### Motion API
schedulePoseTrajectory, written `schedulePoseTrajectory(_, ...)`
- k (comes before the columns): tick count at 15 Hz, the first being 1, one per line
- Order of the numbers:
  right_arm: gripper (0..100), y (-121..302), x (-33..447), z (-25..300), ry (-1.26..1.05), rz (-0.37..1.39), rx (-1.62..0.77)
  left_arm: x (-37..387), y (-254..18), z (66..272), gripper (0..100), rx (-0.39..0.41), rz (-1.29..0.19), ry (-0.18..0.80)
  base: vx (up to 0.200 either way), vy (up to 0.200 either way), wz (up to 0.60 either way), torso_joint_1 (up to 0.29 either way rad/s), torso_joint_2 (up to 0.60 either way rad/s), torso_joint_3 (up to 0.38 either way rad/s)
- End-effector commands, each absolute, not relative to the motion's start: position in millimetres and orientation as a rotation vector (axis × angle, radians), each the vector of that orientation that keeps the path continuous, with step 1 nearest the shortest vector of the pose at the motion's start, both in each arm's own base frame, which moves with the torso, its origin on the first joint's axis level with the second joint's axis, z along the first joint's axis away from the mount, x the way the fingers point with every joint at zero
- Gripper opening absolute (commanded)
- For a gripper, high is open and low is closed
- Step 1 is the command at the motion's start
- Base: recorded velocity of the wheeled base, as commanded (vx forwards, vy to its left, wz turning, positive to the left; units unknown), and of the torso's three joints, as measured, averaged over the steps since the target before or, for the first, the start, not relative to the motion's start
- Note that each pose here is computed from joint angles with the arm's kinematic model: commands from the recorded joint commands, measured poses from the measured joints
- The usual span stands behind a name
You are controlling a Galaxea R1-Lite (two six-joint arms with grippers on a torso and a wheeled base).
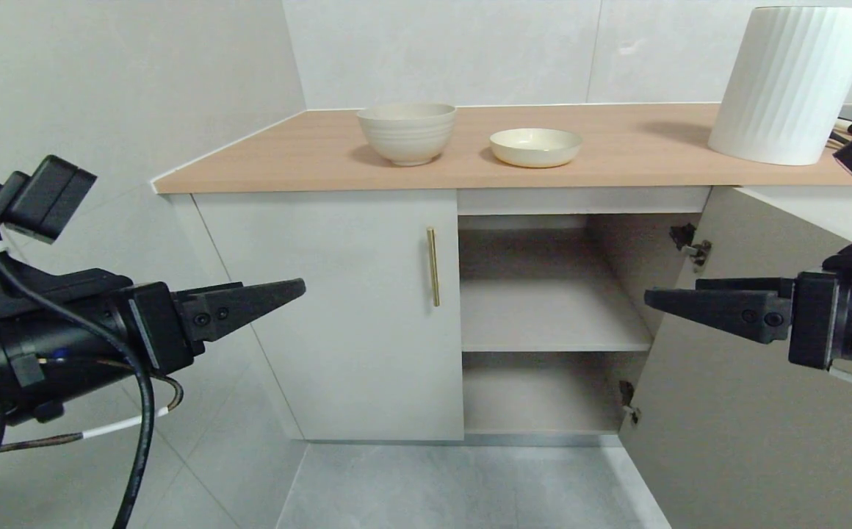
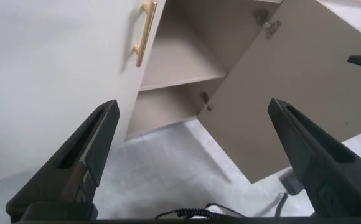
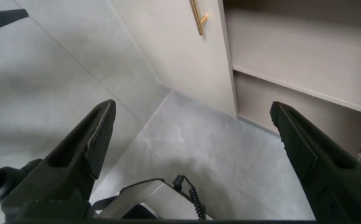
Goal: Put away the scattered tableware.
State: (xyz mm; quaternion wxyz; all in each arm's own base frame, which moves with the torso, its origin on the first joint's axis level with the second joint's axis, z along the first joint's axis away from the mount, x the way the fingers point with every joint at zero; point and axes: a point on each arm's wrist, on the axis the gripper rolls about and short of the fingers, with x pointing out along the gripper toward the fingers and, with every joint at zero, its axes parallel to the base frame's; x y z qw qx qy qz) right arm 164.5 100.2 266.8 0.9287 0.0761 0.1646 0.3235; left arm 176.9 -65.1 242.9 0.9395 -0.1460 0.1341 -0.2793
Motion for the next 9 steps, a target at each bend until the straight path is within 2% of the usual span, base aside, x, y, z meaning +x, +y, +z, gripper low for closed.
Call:
schedulePoseTrajectory(1,100,99.4,162.9,268.0,0.332,0.665,0.157,177.6,-65.4,242.0,100,-0.299,-0.570,0.278,0.000,0.200,0.00,-0.002,0.01,-0.002)
schedulePoseTrajectory(2,100,99.4,162.9,267.7,0.332,0.665,0.157,177.5,-65.3,241.6,100,-0.298,-0.570,0.279,0.000,0.200,0.00,-0.002,0.00,0.007)
schedulePoseTrajectory(9,100,99.4,162.4,268.0,0.330,0.666,0.157,176.9,-65.1,239.8,100,-0.293,-0.570,0.283,0.000,0.000,0.00,0.000,0.00,0.000)
